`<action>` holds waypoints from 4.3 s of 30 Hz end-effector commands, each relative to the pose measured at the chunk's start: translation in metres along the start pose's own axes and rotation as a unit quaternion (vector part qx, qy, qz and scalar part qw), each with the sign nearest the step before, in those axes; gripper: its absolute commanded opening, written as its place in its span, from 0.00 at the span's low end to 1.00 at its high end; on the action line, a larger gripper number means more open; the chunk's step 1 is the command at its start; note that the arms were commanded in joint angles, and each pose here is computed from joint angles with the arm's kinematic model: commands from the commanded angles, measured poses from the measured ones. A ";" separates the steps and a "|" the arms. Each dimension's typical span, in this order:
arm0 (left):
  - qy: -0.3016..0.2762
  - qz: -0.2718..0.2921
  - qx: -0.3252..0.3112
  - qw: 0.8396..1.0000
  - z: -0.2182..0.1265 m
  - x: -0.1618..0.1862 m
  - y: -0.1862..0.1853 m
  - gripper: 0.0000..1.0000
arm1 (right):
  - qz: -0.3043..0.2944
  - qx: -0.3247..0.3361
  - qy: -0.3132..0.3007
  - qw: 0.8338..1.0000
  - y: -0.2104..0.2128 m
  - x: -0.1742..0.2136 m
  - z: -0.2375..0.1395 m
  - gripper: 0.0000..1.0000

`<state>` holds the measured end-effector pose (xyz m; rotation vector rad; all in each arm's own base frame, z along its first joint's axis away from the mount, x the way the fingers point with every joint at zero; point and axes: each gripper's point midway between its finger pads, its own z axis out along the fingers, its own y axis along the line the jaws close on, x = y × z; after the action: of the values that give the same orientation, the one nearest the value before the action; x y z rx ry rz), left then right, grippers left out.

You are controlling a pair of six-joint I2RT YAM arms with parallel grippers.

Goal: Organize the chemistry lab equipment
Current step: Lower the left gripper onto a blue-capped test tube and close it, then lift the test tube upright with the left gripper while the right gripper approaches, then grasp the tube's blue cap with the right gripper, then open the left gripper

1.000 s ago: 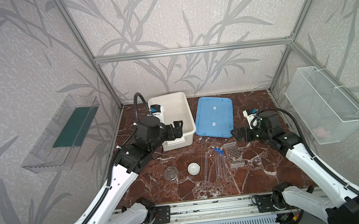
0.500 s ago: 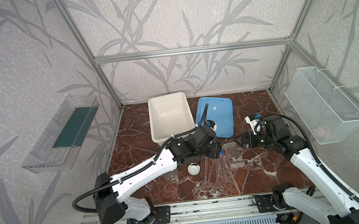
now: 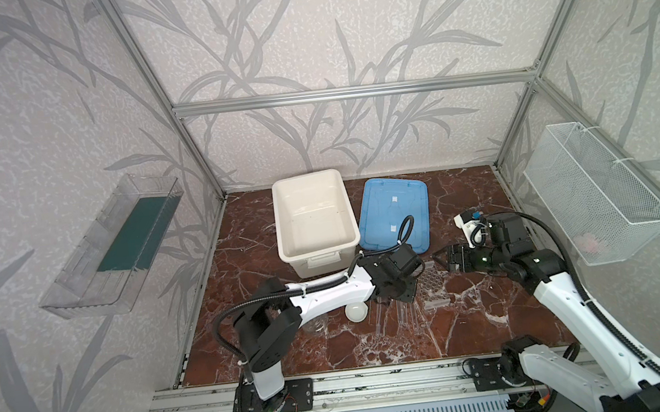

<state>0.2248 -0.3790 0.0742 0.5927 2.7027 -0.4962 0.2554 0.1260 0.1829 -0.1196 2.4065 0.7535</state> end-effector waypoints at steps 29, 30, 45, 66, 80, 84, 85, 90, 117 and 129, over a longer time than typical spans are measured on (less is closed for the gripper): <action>0.069 -0.043 -0.091 0.992 0.039 0.050 0.047 0.28 | -0.002 0.011 0.008 1.000 -0.007 0.011 0.000 0.83; 0.073 -0.043 -0.096 0.992 0.039 0.053 0.048 0.28 | -0.002 0.012 0.007 1.000 -0.008 0.011 0.000 0.83; 0.117 -0.052 -0.115 0.985 0.032 0.081 0.045 0.28 | 0.006 0.008 0.013 1.000 -0.007 0.011 0.002 0.85; -0.088 -0.036 -0.043 0.995 -0.012 -0.007 0.032 0.15 | 0.033 -0.090 0.001 0.995 0.025 -0.012 0.011 0.88; -0.219 0.032 0.105 0.970 -0.054 -0.023 -0.004 0.15 | 0.020 -0.127 0.047 0.991 0.064 -0.026 0.065 0.75; -0.231 0.031 0.109 0.966 -0.058 -0.023 -0.003 0.15 | 0.004 -0.123 0.058 0.991 0.076 -0.026 0.083 0.67; -0.234 0.029 0.109 0.966 -0.059 -0.023 -0.002 0.15 | 0.004 -0.123 0.060 0.991 0.076 -0.026 0.086 0.64; -0.241 0.026 0.106 0.964 -0.063 -0.022 0.000 0.15 | 0.012 -0.110 0.063 0.992 0.070 -0.023 0.093 0.49; -0.262 -0.031 0.113 0.958 -0.078 -0.042 -0.005 0.99 | -0.070 -0.043 -0.035 0.996 0.053 -0.039 0.059 0.17; -0.200 -0.062 0.151 0.966 -0.059 -0.052 -0.036 0.99 | -0.168 0.098 -0.265 0.944 0.008 -0.077 0.011 0.17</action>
<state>0.2426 -0.3983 0.1743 0.3532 2.2242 -0.9657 0.3087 0.1468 0.2064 -0.2520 1.9978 0.4462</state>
